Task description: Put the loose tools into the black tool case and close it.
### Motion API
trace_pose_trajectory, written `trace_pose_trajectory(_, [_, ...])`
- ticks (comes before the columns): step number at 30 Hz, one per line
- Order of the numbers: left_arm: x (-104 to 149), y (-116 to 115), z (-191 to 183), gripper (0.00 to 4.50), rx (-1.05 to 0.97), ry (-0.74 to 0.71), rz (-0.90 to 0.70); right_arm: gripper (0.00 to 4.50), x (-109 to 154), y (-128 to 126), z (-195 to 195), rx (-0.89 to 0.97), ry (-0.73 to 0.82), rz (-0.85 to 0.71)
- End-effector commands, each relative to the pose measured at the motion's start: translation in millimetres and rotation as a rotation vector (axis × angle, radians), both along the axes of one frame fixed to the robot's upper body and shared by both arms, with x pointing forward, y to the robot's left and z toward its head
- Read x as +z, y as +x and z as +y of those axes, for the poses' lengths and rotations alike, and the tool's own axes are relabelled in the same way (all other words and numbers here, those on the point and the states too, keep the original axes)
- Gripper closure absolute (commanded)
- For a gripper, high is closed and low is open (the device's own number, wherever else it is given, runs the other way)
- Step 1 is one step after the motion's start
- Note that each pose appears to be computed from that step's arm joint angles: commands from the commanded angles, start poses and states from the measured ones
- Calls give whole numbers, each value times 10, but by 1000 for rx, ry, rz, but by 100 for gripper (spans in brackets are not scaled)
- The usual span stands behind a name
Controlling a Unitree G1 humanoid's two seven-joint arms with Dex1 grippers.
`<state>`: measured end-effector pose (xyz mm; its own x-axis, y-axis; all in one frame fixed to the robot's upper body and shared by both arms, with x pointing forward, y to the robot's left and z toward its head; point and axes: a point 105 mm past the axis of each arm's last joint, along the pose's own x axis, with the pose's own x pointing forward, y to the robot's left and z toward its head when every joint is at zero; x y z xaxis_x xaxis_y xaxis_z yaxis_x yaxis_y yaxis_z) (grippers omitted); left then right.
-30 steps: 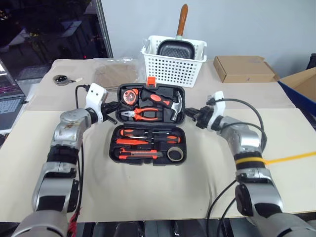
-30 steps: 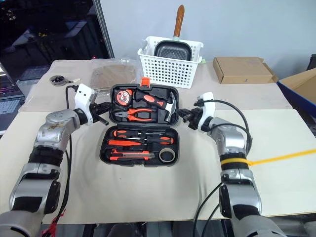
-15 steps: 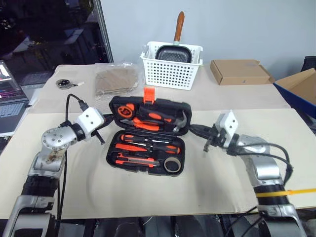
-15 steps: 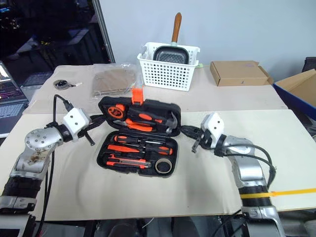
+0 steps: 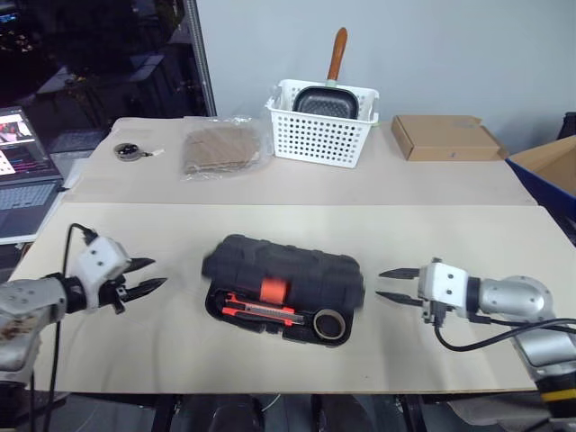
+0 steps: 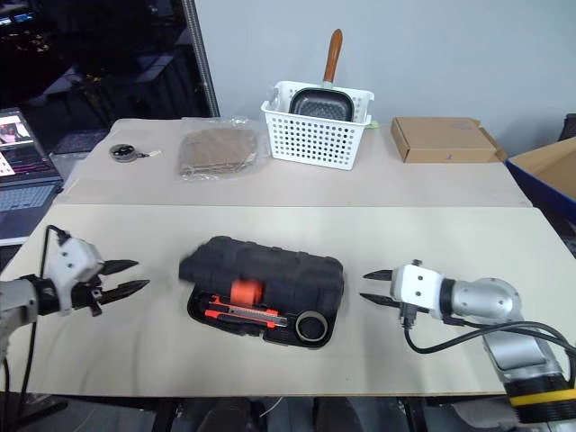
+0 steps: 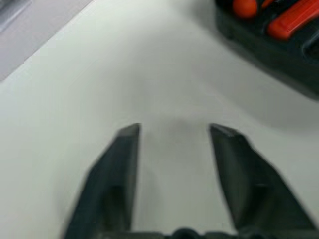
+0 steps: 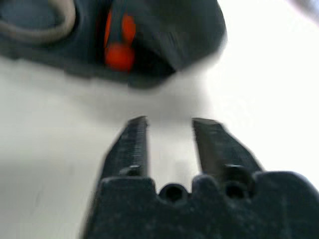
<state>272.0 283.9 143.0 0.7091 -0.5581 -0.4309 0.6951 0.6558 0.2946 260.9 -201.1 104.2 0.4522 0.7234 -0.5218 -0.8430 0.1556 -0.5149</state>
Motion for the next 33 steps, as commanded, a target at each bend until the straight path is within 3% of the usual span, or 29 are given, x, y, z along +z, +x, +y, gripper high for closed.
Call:
trace_pose_trajectory(1, [307, -63, -145, 58, -41, -80, -28, 221, 115, -242, 24, 49, 36, 100])
trace_pose_trajectory(5, [537, -181, -452, 58, -173, -258, -79, 221, 220, -577, 188, 102, 165, 302])
trace_pose_trajectory(7, [565, -360, -604, 58, -287, -303, 11, 221, 221, -779, 287, 167, 175, 417])
trace_pose_trajectory(10, [598, -624, -778, 56, -456, -319, 89, 280, 192, -892, 480, 218, 196, 489])
trace_pose_trajectory(13, [625, -782, -863, 56, -550, -308, 121, 385, 116, -889, 698, 252, 179, 477])
trace_pose_trajectory(14, [643, -807, -883, 9, -566, -304, 120, 424, 84, -855, 758, 247, 173, 472])
trace_pose_trajectory(15, [650, -840, -906, 2, -584, -292, 124, 444, 53, -795, 815, 234, 166, 456])
trace_pose_trajectory(23, [612, -998, -985, 2, -638, -209, 122, 444, -58, -239, 1102, 93, 130, 332])
trace_pose_trajectory(33, [530, -968, -941, 2, -553, -198, 118, 444, 260, 708, 1322, -191, 212, 145])
